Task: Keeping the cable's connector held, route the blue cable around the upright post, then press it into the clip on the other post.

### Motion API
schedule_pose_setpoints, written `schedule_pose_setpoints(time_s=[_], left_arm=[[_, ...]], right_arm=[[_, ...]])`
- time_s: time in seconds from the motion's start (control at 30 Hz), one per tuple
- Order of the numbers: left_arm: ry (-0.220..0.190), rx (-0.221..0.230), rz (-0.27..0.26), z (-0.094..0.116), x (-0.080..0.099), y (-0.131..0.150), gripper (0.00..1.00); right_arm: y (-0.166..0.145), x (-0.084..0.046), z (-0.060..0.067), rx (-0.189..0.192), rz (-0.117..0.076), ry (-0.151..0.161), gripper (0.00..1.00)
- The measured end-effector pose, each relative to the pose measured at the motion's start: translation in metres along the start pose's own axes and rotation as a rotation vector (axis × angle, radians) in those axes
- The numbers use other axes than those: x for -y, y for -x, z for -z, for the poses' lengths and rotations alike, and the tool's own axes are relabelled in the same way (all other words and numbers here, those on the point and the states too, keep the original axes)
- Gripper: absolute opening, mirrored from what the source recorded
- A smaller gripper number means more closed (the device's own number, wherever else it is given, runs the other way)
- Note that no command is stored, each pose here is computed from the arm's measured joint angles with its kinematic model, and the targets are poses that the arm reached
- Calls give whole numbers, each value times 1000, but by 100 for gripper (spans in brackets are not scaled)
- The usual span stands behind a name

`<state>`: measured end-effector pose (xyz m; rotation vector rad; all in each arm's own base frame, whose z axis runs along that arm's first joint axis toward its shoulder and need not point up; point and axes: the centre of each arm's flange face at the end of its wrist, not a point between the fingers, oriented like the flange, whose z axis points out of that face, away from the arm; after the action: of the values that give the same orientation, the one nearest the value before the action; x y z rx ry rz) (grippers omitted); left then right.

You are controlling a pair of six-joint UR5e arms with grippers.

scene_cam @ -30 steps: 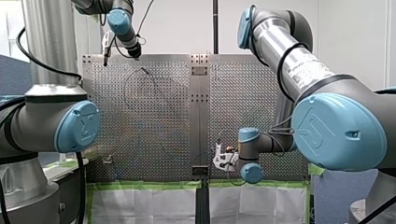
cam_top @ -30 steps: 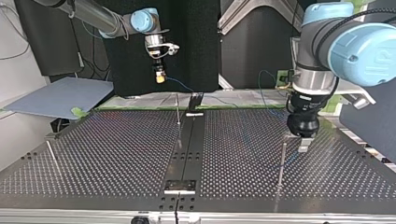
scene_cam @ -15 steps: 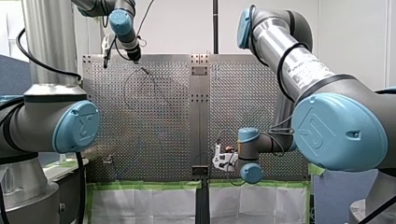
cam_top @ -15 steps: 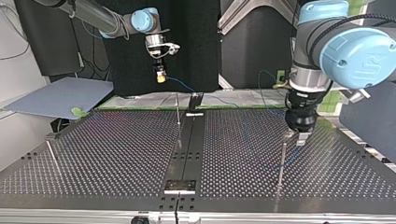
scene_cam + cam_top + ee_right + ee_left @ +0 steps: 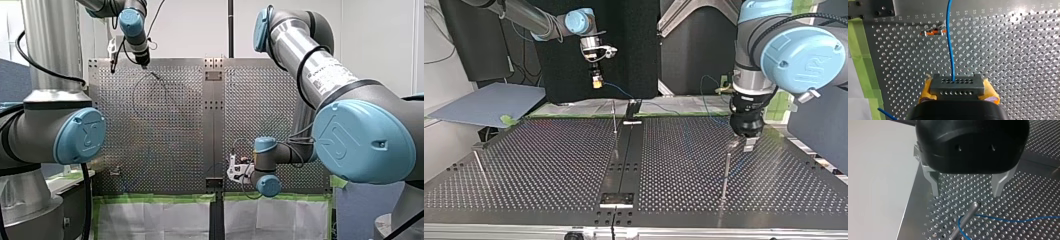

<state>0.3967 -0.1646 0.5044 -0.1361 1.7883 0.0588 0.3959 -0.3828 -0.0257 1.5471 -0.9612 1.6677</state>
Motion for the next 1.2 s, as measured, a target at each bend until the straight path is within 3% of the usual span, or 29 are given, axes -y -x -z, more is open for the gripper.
schedule_pose_setpoints(time_s=[0.57,1.2], left_arm=[[105,-18,5,4,-11,-2,100],[123,-17,-4,4,-13,-2,100]], right_arm=[[0,2,1,4,3,-4,0],[1,2,1,3,4,-4,0]])
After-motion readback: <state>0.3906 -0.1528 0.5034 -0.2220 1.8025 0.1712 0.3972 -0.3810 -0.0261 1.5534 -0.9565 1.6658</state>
